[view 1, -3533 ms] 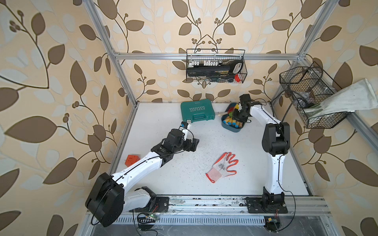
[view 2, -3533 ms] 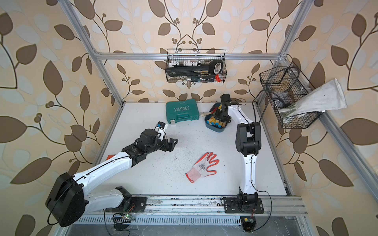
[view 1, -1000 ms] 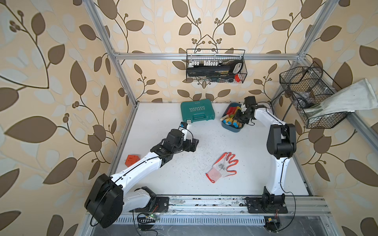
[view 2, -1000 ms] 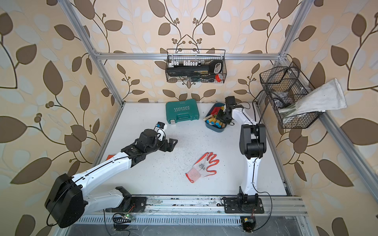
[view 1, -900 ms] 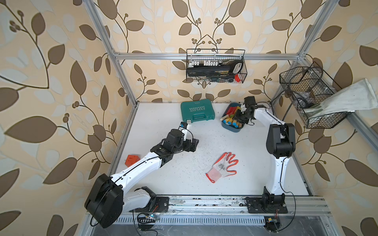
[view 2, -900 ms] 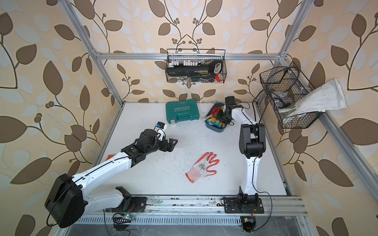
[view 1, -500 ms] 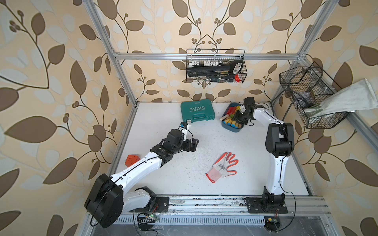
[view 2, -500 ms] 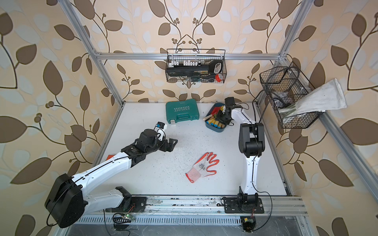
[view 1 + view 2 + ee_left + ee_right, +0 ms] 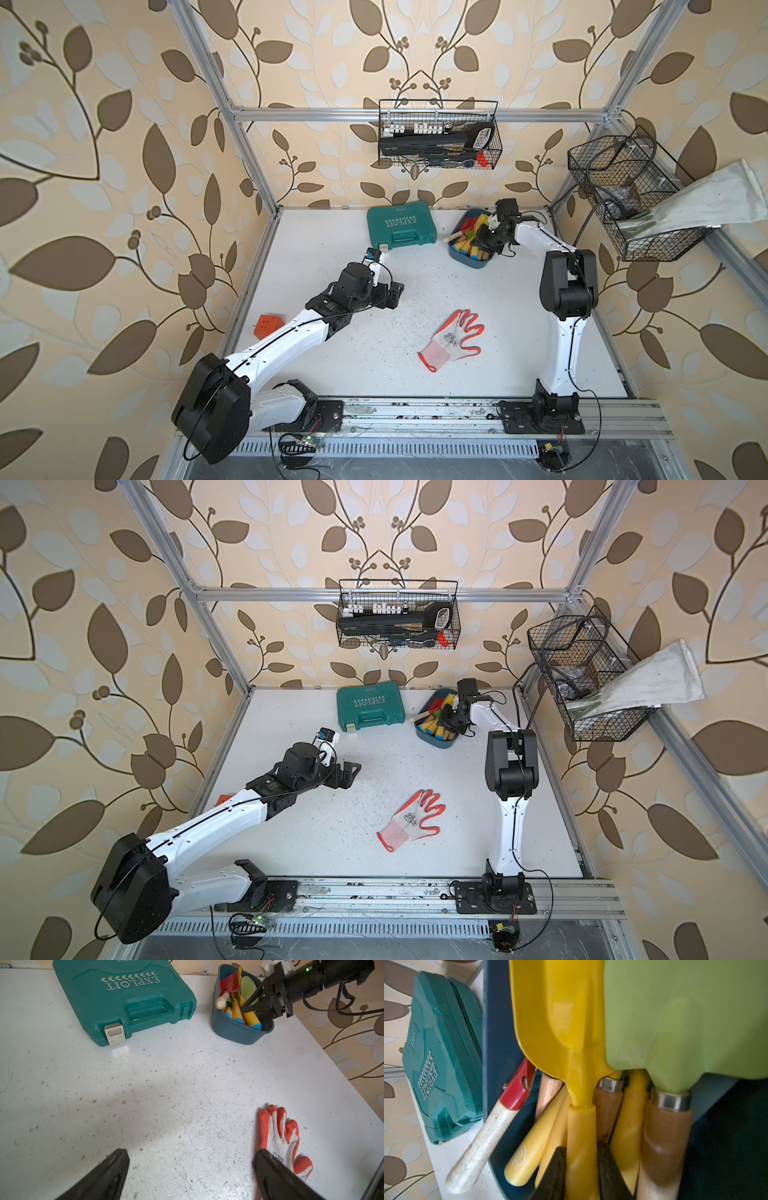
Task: Take the shovel out of the storage box
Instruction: Pick up the shovel from the storage box.
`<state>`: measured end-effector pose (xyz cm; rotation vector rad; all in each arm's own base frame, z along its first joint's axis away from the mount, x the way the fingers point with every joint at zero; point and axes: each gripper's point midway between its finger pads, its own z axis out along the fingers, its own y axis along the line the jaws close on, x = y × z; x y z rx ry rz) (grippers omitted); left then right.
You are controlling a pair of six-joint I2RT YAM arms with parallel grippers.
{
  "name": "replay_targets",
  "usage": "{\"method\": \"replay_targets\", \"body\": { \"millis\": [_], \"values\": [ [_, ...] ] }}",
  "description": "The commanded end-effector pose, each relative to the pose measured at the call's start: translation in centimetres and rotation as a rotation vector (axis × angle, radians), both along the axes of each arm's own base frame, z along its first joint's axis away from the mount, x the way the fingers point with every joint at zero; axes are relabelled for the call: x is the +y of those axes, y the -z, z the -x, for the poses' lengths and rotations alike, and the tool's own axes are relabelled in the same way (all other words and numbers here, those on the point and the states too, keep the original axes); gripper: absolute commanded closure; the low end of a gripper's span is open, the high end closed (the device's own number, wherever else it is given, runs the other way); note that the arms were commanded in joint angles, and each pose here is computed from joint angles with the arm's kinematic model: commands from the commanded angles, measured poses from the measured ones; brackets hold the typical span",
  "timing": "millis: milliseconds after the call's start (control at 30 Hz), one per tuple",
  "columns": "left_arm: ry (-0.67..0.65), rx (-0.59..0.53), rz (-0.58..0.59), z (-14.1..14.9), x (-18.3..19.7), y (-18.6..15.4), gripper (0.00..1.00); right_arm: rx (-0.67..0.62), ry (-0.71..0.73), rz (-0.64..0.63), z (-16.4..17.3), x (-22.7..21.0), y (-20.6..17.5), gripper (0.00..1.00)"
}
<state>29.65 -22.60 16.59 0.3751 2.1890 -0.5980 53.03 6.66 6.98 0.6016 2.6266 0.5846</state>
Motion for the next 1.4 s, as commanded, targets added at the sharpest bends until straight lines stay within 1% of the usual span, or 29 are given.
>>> {"method": "replay_targets", "body": {
  "millis": [0, 300, 600, 733, 833, 933, 1000, 1167, 1233, 1367],
  "values": [
    [0.006, -0.045, 0.040, -0.4, -0.7, -2.3, 0.01, -0.066, -0.013, -0.013, 0.2, 0.5, -2.9, 0.85],
    [0.014, -0.042, 0.047, -0.3, -0.8, -2.4, 0.01, -0.133, 0.031, 0.030, 0.9, -0.7, -5.9, 0.86],
    [0.012, -0.045, 0.045, -0.2, -0.7, -2.5, 0.01, -0.230, 0.001, -0.051, 0.8, 0.5, -8.6, 0.86],
    [0.014, -0.049, 0.056, -0.1, -0.7, -2.9, 0.01, -0.264, -0.009, -0.054, 1.7, 0.9, -10.1, 0.86],
    [0.031, -0.052, 0.086, 0.2, -1.0, -3.6, 0.01, -0.289, -0.041, -0.023, 3.3, 1.6, -11.1, 0.86],
    [0.064, -0.050, 0.133, 0.9, -1.5, -4.8, 0.01, -0.309, -0.084, 0.019, 5.7, 2.9, -11.8, 0.86],
    [0.084, -0.054, 0.167, 1.6, -1.6, -6.0, 0.01, -0.343, -0.122, 0.047, 7.6, 4.2, -12.5, 0.86],
    [0.077, -0.078, 0.242, 3.3, -0.7, -9.0, 0.02, -0.396, -0.214, 0.110, 12.6, 7.6, -13.3, 0.85],
    [0.093, -0.074, 0.258, 4.0, -0.6, -9.6, 0.02, -0.422, -0.250, 0.136, 14.4, 9.0, -13.7, 0.84],
    [0.147, -0.071, 0.276, 4.5, -1.4, -9.5, 0.03, -0.483, -0.373, 0.099, 17.7, 12.9, -14.2, 0.84]
  ]
}}
